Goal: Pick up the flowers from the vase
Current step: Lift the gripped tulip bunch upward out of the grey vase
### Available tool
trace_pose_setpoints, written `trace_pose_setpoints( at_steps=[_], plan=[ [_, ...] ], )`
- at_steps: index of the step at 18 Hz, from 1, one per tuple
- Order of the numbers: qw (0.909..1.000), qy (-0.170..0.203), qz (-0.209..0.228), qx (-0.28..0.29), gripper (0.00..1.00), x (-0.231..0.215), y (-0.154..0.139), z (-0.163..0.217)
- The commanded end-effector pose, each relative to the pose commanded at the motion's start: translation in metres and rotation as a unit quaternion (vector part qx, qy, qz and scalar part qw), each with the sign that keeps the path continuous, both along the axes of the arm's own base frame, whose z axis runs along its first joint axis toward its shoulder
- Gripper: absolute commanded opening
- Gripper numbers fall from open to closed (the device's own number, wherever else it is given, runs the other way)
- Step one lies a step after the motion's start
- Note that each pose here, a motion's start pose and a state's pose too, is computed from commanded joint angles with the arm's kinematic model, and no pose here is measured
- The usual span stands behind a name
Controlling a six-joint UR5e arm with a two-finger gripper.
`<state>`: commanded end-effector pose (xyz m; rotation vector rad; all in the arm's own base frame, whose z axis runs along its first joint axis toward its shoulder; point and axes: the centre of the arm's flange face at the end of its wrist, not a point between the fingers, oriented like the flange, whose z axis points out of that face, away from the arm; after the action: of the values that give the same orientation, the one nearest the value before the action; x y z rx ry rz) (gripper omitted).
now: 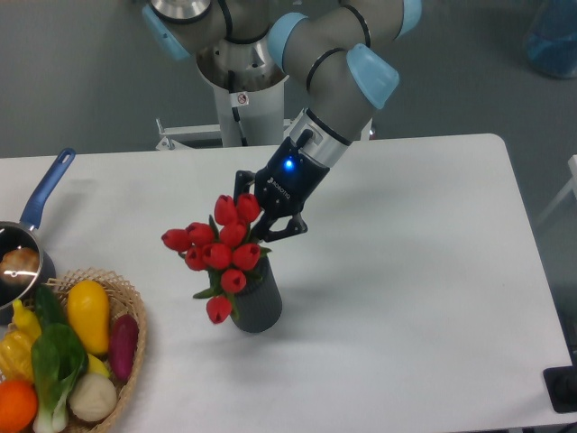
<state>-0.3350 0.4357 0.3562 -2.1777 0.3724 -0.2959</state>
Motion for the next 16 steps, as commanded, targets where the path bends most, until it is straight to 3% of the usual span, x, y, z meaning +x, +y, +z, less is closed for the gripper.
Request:
trace_pose_setpoints(
  at_steps=[7,16],
  plan=[
    [0.9998,0.005,0.009,0.017,0.0,-0.009,-0.005,0.016],
    [0.9981,-0.019,0.026,0.054,0.02,-0.011,-0.015,0.039]
  ],
)
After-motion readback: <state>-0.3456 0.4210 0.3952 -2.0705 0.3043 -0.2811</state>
